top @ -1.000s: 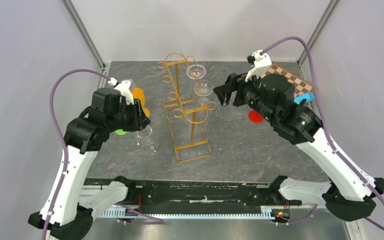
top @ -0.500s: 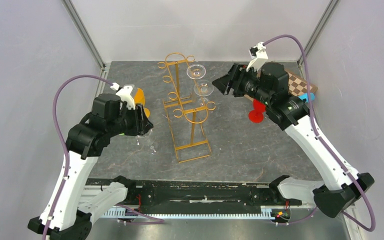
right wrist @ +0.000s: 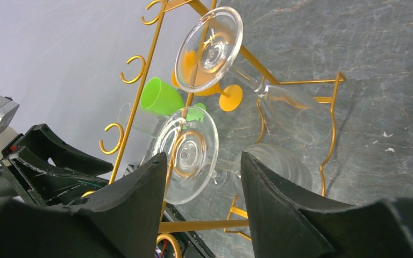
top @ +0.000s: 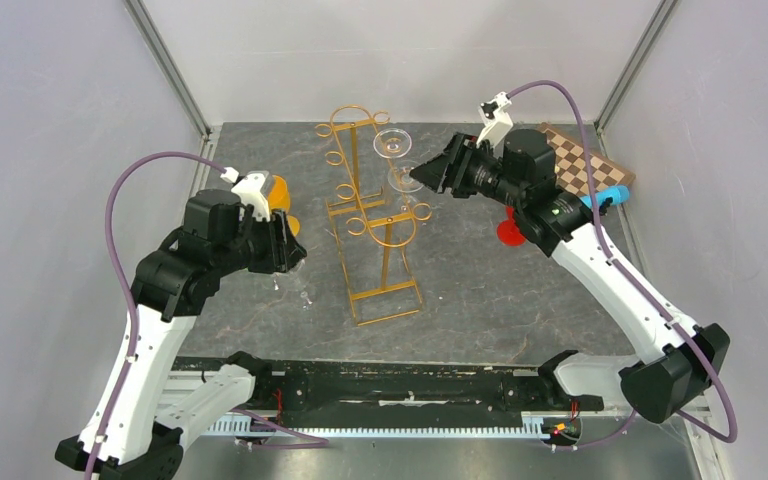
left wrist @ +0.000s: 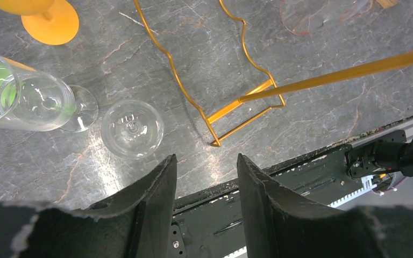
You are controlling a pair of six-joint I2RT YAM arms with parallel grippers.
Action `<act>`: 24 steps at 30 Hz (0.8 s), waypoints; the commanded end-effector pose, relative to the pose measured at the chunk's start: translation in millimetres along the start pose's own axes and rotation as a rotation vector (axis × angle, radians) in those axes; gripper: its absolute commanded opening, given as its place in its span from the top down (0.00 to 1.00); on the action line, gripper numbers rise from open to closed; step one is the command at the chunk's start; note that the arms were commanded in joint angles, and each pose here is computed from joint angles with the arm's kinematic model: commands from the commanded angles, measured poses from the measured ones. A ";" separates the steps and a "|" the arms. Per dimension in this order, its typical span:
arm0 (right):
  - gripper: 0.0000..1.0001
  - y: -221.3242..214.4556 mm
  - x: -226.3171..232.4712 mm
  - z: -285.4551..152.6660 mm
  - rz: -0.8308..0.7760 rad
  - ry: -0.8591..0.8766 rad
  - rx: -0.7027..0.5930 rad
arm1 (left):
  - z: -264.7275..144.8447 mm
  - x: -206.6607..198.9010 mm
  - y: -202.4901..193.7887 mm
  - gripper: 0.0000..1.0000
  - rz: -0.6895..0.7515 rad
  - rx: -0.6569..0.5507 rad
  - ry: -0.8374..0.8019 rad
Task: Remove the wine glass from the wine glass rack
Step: Pick up the wine glass from the wine rack.
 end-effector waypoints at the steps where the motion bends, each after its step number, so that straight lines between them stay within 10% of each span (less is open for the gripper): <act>1: 0.46 8.4 8.3 4.9 0.012 0.065 -0.043 | 0.4 1.0 7.3 0.48 0.079 -0.036 -0.011; 24: 0.96 6.1 8.2 11.4 0.040 0.096 -0.058 | 0.6 5.0 6.4 0.47 0.084 -0.034 0.014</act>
Point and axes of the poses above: each gripper's point midway between its finger pads, its own z axis out along the fingers, its own x axis along the line the jaws close on, y = z × x, the point moved 4 cm from there along -z, back along the fingers, and after that the axes turned 7 degrees about -z, right-handed, at the moved point
